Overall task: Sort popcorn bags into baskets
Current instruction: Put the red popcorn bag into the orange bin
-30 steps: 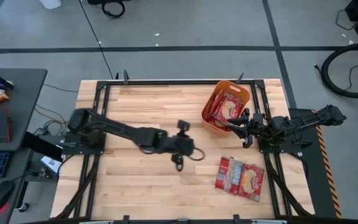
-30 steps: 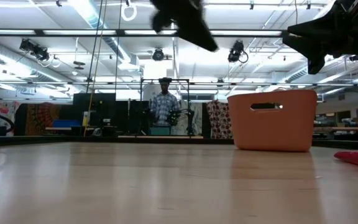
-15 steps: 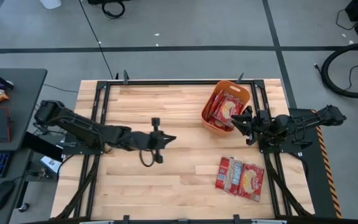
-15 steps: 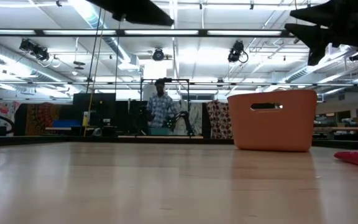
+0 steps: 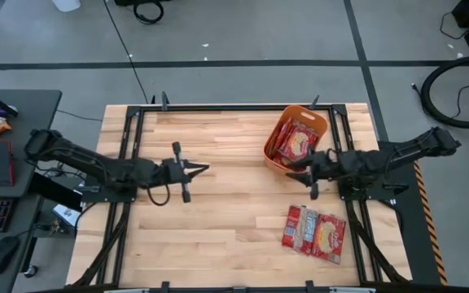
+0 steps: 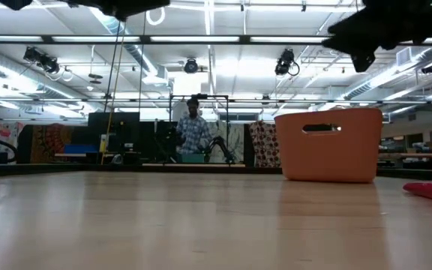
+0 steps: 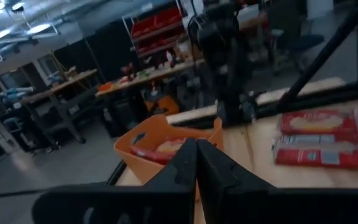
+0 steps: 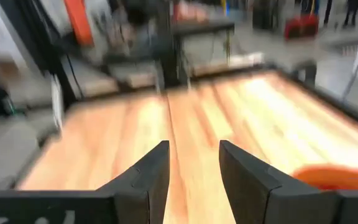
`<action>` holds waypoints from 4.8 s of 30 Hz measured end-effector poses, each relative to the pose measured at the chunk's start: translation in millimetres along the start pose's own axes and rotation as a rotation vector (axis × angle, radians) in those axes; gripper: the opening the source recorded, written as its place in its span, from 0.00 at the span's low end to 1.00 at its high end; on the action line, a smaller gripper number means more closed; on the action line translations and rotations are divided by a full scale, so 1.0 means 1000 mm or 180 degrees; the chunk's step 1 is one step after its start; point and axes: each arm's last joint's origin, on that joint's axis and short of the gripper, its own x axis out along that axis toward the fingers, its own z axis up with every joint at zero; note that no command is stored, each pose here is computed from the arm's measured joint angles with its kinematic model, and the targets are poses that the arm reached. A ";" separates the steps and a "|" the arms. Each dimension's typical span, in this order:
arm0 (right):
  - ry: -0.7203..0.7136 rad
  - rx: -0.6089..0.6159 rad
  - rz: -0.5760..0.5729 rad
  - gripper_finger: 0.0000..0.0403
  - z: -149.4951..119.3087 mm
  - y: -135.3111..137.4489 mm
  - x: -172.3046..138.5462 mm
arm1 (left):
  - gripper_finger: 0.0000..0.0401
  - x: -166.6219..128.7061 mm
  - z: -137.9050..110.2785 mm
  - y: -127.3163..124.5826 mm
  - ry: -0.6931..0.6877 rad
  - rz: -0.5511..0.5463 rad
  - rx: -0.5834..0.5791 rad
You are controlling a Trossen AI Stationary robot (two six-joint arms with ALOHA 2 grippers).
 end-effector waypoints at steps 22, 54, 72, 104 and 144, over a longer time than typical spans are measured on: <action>0.2790 -0.0982 0.0317 0.36 -0.013 0.089 0.066 | 0.03 -0.055 -0.047 0.019 -0.0766 0.0295 -0.0826; 0.5307 -0.2247 0.1521 0.44 -0.063 0.138 0.149 | 0.03 -0.056 -0.047 0.020 -0.0748 0.0281 -0.0824; 0.5358 -0.3173 0.1987 0.38 -0.098 0.155 0.114 | 0.03 -0.056 -0.048 0.020 -0.0741 0.0268 -0.0899; 0.5642 -0.3146 0.0757 0.01 -0.025 0.145 0.128 | 0.03 -0.056 -0.047 0.020 -0.0740 0.0267 -0.0901; 0.4863 -0.3736 -0.0654 0.26 0.041 -0.118 0.077 | 0.03 -0.056 -0.048 0.019 -0.0729 0.0265 -0.0885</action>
